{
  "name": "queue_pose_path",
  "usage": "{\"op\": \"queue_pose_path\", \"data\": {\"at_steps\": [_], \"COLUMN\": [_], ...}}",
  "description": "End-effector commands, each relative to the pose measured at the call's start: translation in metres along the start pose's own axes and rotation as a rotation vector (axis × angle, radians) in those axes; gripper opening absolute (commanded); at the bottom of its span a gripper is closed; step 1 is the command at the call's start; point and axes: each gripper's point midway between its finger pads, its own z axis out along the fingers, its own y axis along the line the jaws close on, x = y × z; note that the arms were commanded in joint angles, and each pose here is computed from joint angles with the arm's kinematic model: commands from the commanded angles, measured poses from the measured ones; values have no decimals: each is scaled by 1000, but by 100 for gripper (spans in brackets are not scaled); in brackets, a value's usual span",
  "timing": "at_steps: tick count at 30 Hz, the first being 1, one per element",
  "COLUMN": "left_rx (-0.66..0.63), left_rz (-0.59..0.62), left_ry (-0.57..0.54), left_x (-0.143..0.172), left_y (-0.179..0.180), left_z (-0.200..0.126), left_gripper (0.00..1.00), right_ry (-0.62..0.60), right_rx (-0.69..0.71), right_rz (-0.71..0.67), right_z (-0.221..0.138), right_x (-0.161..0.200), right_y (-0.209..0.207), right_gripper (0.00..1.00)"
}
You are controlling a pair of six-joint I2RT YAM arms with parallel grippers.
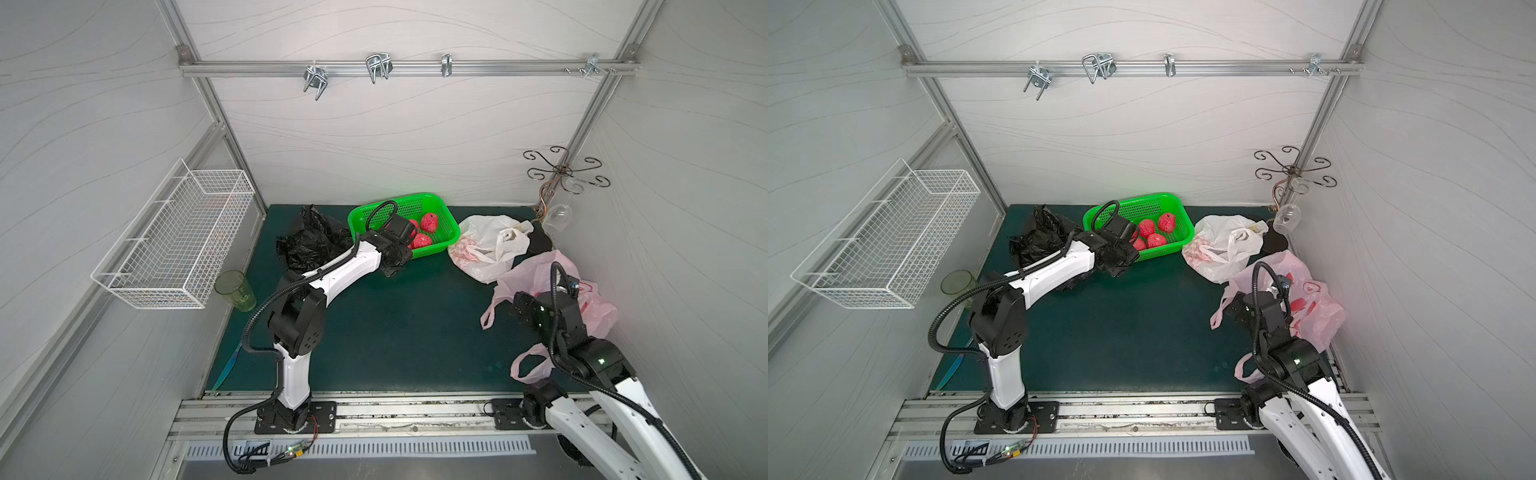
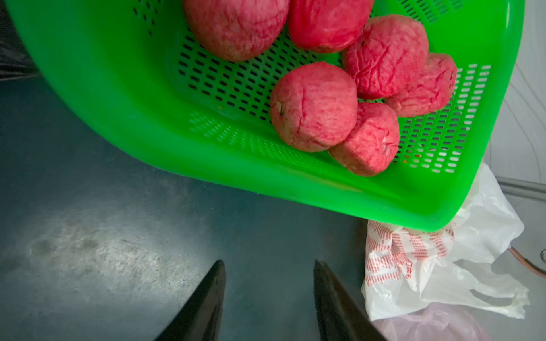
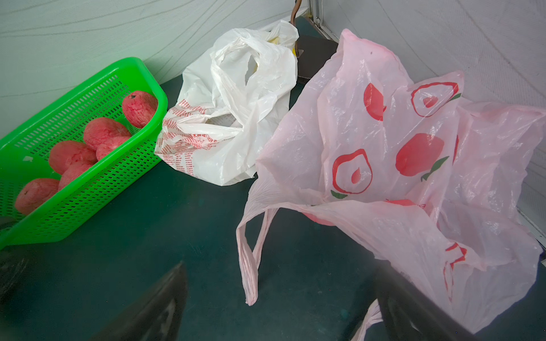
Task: Untie the knot of a plastic bag & take out the apple
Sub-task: Move the basket to the center of the board.
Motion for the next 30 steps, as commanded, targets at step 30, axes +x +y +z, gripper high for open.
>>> {"op": "queue_pose_path", "data": {"at_steps": [30], "left_rx": [59], "left_rz": [-246], "left_ry": [-72], "left_x": [-32], "left_y": [-21], "left_z": [43], "left_gripper": [50], "right_ry": [-7], "right_rx": [-2], "right_rz": [-7], "right_z": [7], "right_x": [5], "right_y": [1], "right_gripper": [99]}}
